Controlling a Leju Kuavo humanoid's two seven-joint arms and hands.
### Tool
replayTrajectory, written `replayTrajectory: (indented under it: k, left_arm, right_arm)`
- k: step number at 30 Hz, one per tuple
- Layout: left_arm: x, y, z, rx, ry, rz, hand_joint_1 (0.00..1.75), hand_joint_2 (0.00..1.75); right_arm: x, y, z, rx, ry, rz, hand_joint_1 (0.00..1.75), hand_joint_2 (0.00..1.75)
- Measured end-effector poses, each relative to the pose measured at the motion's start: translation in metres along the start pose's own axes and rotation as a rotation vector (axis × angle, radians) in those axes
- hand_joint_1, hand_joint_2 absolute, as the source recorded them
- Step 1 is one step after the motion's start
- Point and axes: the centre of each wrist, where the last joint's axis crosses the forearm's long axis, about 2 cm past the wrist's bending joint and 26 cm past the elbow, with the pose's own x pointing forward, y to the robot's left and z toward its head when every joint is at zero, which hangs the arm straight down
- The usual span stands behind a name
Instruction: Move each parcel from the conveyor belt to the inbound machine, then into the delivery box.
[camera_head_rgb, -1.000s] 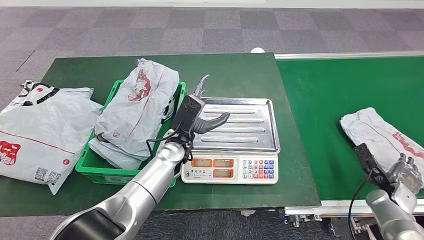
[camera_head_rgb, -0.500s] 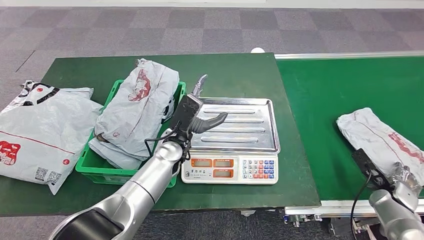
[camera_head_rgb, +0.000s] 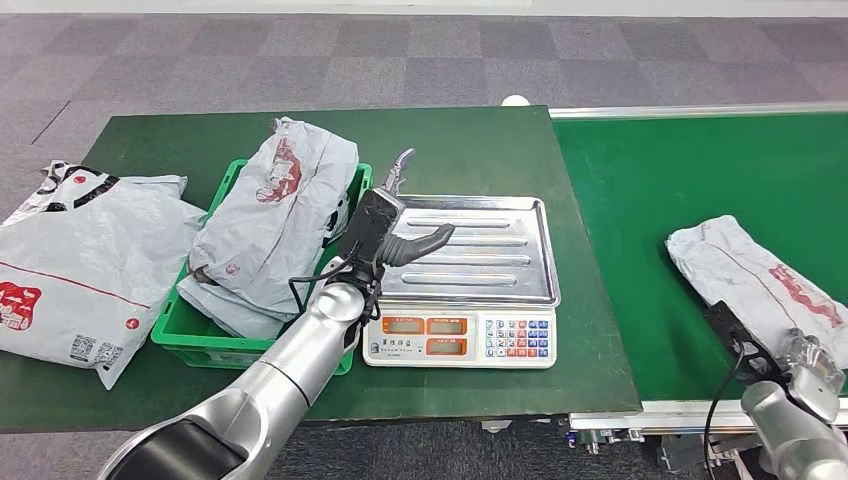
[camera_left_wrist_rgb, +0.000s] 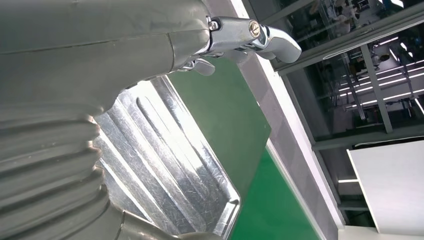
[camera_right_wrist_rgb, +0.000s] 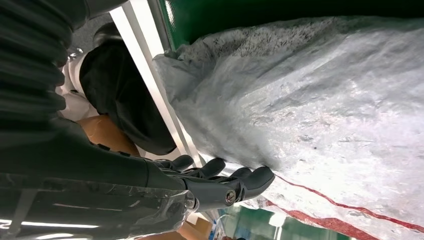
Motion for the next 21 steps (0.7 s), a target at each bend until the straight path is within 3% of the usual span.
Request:
replayTrajectory:
  k: [21]
  left_arm:
    - [0.0,0.003,0.0,0.017,0.001,0.01,0.0,1.75]
  right_arm:
    - [0.011,-0.014,-0.004,-0.064,-0.051,0.034,0.0,1.75]
